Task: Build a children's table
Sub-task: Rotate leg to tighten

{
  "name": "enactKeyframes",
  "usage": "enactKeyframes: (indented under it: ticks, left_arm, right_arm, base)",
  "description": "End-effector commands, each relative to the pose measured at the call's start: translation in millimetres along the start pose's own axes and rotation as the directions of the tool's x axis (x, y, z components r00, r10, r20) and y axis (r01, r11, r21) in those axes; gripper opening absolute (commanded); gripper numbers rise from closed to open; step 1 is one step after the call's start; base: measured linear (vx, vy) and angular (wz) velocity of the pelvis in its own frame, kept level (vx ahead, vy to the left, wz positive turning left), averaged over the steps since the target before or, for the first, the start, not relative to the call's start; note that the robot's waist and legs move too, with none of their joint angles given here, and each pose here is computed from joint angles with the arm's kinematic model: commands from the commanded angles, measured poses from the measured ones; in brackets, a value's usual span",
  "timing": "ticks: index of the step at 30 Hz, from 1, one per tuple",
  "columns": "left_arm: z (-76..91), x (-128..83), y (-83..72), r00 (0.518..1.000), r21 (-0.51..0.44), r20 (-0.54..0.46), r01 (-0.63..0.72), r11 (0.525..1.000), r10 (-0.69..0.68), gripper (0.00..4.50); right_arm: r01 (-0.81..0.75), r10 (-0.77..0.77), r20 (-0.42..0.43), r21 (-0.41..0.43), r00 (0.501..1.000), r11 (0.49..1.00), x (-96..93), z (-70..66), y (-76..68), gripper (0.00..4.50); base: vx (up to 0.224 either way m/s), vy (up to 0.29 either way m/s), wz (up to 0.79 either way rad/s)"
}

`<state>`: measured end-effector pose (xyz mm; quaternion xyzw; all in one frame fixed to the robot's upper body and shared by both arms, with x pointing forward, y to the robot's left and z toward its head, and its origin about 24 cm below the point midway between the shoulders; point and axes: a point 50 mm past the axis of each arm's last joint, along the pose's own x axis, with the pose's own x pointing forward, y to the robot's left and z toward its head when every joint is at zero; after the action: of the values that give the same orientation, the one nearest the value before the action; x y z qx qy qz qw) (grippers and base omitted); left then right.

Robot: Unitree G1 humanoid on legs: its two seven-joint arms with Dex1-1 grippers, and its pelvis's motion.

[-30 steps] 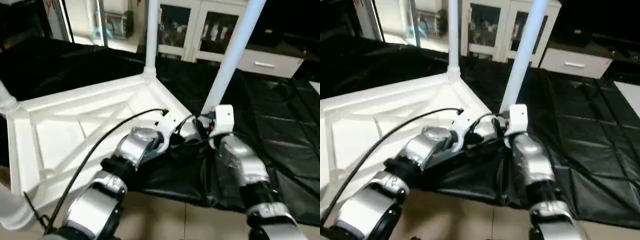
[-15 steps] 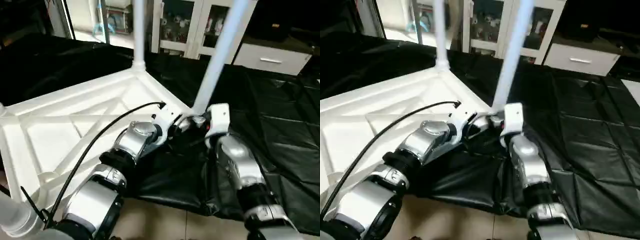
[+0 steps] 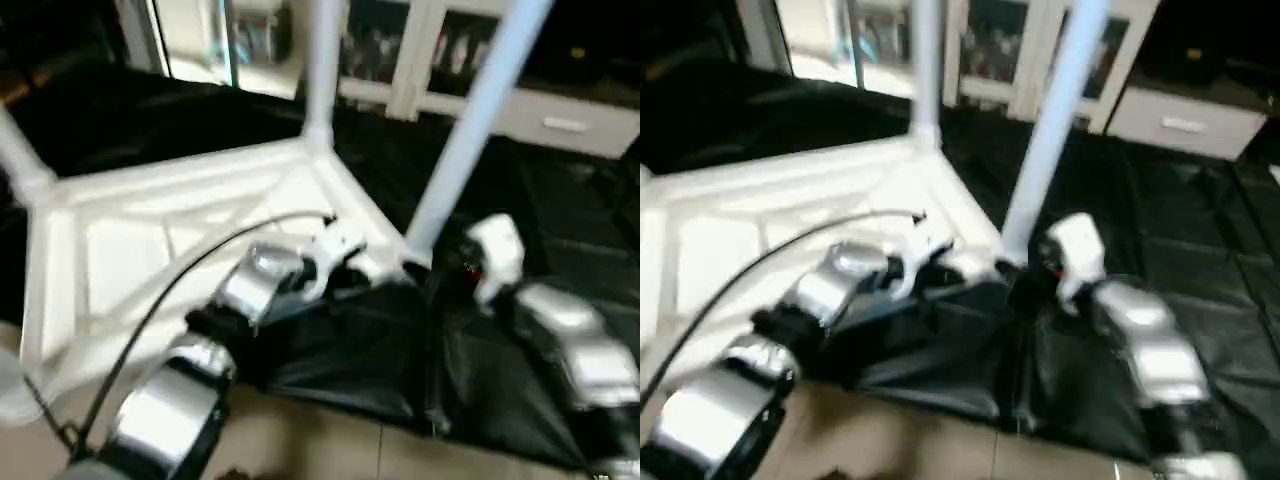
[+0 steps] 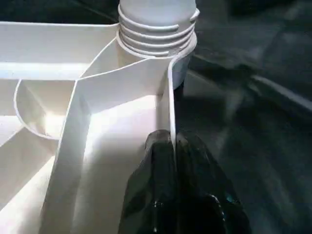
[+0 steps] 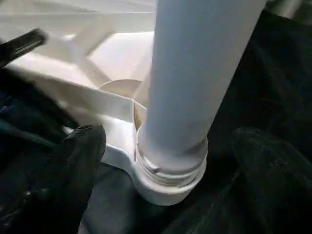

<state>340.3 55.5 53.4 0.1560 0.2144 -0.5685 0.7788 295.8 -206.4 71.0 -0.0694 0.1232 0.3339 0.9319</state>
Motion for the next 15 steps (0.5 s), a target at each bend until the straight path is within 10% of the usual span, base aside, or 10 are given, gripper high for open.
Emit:
enactKeyframes:
  ticks: [1, 15]
  left_arm:
    - [-5.7, 7.9, -9.1, 0.999, -0.012, -0.013, 0.05, 0.999, -0.05, 0.0]
    - [-22.1, -20.7, -26.0, 0.924, 0.076, -0.085, 0.378, 0.922, -0.372, 0.0]
  right_arm:
    - [-0.029, 0.029, 0.008, 0.006, 1.0, 1.0, 1.0, 2.4, 3.7, 4.48]
    - [-0.42, 0.395, -0.231, -0.069, 0.889, 0.905, -24.3, -17.2, 25.5, 4.48]
  base:
    - [0.0, 0.0, 0.0]
    - [0.0, 0.0, 0.0]
